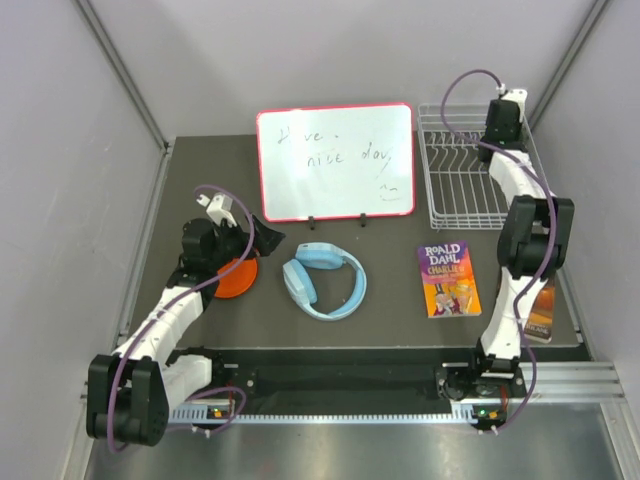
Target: Unload the plates from the dish rack
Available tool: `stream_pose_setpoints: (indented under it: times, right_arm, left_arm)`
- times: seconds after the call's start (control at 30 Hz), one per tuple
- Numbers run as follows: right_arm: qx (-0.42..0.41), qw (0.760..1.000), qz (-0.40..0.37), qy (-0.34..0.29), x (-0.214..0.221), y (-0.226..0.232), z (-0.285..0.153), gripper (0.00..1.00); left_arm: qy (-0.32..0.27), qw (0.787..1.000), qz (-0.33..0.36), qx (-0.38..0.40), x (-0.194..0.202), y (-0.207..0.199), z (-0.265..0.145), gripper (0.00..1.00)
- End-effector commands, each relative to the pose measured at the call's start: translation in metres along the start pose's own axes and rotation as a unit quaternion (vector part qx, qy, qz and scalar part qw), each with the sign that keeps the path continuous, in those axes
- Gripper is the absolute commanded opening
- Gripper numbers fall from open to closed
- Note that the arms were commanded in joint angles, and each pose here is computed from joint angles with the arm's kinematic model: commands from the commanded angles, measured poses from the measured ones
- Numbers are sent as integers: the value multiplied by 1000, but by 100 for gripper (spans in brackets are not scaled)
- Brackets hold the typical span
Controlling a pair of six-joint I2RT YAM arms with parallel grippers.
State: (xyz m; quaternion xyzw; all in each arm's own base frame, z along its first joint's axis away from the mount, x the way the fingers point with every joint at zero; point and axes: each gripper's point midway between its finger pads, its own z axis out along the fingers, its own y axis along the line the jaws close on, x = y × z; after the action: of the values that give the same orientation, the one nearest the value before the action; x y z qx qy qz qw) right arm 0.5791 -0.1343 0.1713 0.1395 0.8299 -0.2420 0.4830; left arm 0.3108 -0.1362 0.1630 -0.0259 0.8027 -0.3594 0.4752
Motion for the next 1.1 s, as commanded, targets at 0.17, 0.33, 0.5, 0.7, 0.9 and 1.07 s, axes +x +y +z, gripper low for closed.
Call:
stream_pose_setpoints:
  times: [0.17,0.33,0.5,0.7,0.9,1.07]
  right_arm:
    - [122,972,52,-193,-135,-53,-133,0]
    - [65,973,99,-196,-115,-53,-199,0]
    - [-169,965,130,-152,-66,-14,-278,0]
    - [-408,892,173,-88,9,32,-360,0]
    - [-502,839,205,-36,63,55,-402,0]
    - [-541,811,222,-14,87,66,-418,0]
  left_arm:
    - [-32,999,25,7,-19,-10,-4,99]
    - [-35,999,24,24,-21,-20,-7,99]
    - [-49,996,8,75,-32,-47,-14,99]
    - [-62,986,-10,152,-42,-86,-15,99]
    - [-58,984,13,170,-28,-124,0,99]
    - [-40,983,23,177,-10,-146,14,99]
